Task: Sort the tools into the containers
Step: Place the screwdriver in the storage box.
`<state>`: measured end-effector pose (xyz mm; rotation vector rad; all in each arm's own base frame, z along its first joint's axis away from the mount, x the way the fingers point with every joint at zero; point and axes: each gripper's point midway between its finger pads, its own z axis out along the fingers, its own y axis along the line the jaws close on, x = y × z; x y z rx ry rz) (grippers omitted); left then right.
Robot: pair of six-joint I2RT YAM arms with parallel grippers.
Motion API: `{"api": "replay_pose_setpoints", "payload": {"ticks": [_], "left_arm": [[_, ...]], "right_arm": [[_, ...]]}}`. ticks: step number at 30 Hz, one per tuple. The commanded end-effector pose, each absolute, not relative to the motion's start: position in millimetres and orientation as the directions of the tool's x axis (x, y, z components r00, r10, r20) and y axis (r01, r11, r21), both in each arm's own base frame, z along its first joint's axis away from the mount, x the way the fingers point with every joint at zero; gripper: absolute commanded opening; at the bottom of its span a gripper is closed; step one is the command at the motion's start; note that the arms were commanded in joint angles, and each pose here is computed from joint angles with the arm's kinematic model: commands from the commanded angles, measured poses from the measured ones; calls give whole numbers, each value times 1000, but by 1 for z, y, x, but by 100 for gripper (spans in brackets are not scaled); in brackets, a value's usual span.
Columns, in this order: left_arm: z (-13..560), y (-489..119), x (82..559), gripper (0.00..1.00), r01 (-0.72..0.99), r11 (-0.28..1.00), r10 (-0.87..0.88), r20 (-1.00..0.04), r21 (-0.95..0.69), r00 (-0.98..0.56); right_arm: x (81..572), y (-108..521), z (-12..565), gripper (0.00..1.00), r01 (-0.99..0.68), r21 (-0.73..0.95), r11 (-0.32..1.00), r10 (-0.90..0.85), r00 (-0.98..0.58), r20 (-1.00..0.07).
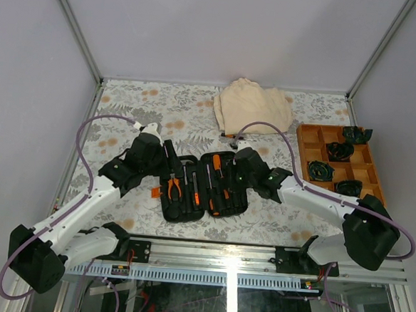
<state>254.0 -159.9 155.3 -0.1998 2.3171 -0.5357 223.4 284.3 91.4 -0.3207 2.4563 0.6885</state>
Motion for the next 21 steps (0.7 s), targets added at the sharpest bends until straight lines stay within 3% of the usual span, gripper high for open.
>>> {"api": "replay_pose_setpoints", "payload": {"ticks": [1, 21], "left_arm": [[159, -169, 258, 56, 36, 879, -315, -638, -475, -703], [143, -171, 256, 56, 12, 878, -321, -606, -479, -728]], "right_arm": [[233, 281, 94, 8, -319, 359, 877, -42, -795, -605], [218, 261, 50, 9, -262, 269, 927, -87, -846, -525]]}}
